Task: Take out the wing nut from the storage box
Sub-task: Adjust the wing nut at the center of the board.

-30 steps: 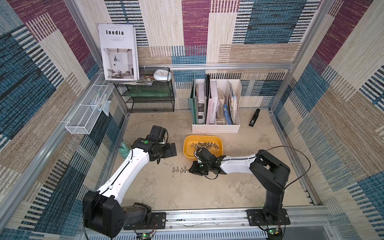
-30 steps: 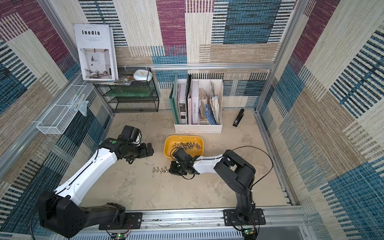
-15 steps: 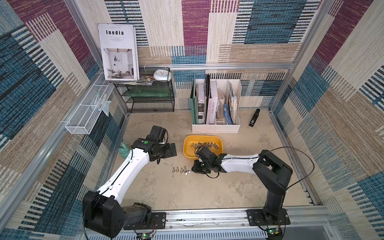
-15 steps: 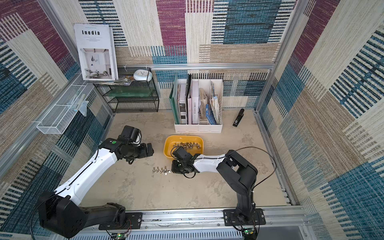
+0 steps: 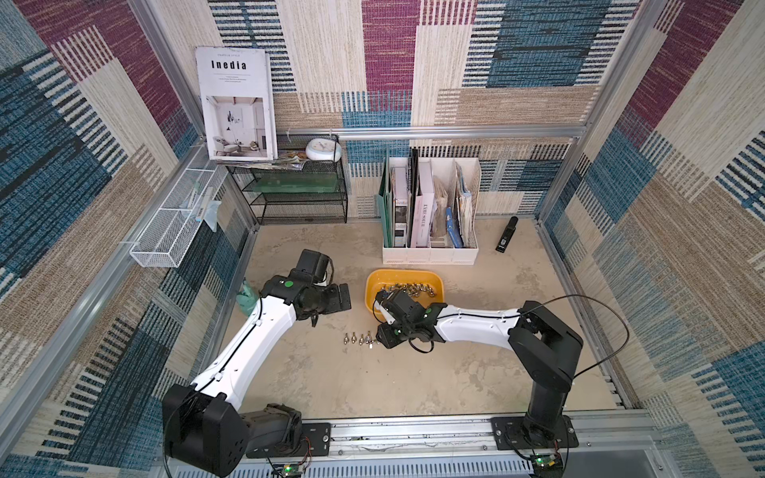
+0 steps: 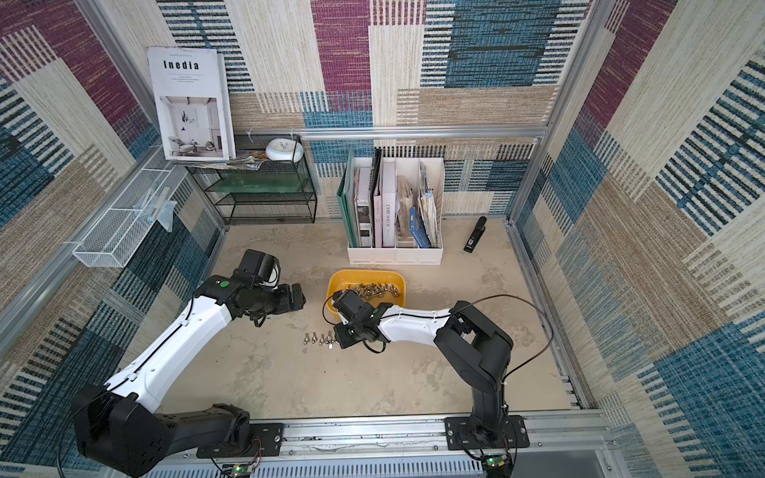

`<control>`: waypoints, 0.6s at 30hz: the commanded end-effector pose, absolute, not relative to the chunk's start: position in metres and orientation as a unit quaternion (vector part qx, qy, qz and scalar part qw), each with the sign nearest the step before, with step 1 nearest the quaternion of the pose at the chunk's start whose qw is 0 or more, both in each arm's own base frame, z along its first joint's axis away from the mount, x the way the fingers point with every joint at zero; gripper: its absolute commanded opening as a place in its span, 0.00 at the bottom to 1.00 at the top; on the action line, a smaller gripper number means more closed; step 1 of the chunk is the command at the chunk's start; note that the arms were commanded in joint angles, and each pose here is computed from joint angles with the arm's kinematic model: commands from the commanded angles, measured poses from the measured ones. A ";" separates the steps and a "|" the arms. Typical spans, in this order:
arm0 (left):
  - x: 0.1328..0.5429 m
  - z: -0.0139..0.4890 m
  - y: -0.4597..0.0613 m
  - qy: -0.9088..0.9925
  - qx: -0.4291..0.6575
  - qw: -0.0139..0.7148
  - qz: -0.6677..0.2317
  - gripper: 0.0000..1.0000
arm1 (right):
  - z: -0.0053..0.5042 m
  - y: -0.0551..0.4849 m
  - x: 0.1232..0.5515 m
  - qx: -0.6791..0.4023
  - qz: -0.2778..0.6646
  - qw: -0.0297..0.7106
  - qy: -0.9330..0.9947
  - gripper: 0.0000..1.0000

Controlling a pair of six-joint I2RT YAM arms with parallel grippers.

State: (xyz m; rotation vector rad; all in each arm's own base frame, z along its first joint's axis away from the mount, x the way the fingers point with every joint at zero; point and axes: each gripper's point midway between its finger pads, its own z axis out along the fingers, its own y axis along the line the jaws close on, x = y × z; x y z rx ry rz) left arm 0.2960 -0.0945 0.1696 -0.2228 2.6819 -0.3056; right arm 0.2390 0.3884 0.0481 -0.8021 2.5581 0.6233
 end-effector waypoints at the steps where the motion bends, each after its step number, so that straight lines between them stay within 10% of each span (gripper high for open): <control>1: 0.298 0.175 -0.088 0.965 -0.081 0.226 -0.104 0.99 | 0.047 0.394 0.233 -0.363 0.205 0.199 0.887 0.47; 18: 0.299 0.176 -0.080 0.964 -0.096 0.226 -0.104 0.99 | 0.039 0.414 0.215 -0.409 0.245 0.166 0.863 0.40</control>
